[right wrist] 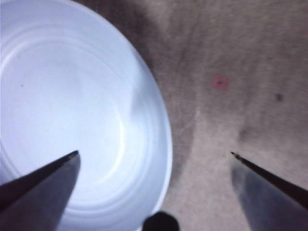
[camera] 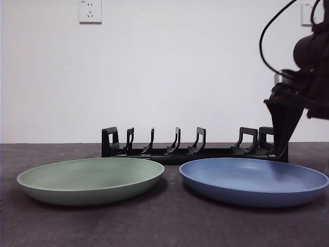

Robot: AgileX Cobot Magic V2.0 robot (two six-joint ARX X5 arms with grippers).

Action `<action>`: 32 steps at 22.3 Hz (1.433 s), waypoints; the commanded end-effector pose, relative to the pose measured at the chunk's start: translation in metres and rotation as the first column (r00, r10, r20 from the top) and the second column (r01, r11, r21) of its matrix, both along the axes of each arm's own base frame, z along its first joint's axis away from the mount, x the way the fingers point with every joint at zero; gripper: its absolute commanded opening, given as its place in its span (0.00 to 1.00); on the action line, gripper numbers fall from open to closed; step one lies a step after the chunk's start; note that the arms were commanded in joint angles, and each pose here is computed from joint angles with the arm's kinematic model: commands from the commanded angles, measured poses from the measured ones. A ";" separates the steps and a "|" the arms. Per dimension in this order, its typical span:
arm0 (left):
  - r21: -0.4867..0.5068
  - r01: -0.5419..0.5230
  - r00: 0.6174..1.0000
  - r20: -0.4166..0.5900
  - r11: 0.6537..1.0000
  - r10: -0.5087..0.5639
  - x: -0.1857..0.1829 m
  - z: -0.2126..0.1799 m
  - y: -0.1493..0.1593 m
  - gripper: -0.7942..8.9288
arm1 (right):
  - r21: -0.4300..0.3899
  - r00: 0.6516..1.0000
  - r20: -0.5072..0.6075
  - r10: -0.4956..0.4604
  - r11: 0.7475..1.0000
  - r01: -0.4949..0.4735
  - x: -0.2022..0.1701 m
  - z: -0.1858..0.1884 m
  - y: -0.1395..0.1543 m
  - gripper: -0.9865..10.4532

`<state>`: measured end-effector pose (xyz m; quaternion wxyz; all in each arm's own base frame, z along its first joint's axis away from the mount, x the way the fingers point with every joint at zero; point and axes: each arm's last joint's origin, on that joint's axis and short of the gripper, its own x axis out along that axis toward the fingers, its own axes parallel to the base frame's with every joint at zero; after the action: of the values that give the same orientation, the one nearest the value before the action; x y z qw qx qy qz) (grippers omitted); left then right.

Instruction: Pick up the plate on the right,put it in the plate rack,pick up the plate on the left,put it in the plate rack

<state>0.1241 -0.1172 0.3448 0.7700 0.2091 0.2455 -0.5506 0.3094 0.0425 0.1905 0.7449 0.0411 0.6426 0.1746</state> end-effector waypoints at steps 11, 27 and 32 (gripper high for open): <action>0.009 -0.003 1.000 0.027 1.000 0.003 0.001 0.001 -0.001 0.79 | -0.052 0.998 -0.065 0.014 0.999 -0.017 0.007 -0.026 0.015 0.14; 0.146 0.066 0.978 0.187 0.987 -0.093 -0.007 -0.002 -0.013 0.79 | -0.027 0.990 0.134 0.036 0.999 -0.033 -0.016 0.060 0.011 0.07; 0.292 0.077 0.909 0.373 0.953 -0.187 -0.011 -0.004 -0.031 0.79 | 0.045 0.976 0.212 0.052 0.997 -0.063 -0.039 0.128 0.010 0.07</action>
<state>0.1124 -0.1475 0.3402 0.7379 0.4136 0.1605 -0.5086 0.2702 0.0517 0.3196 0.8040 0.0252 0.5555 0.2106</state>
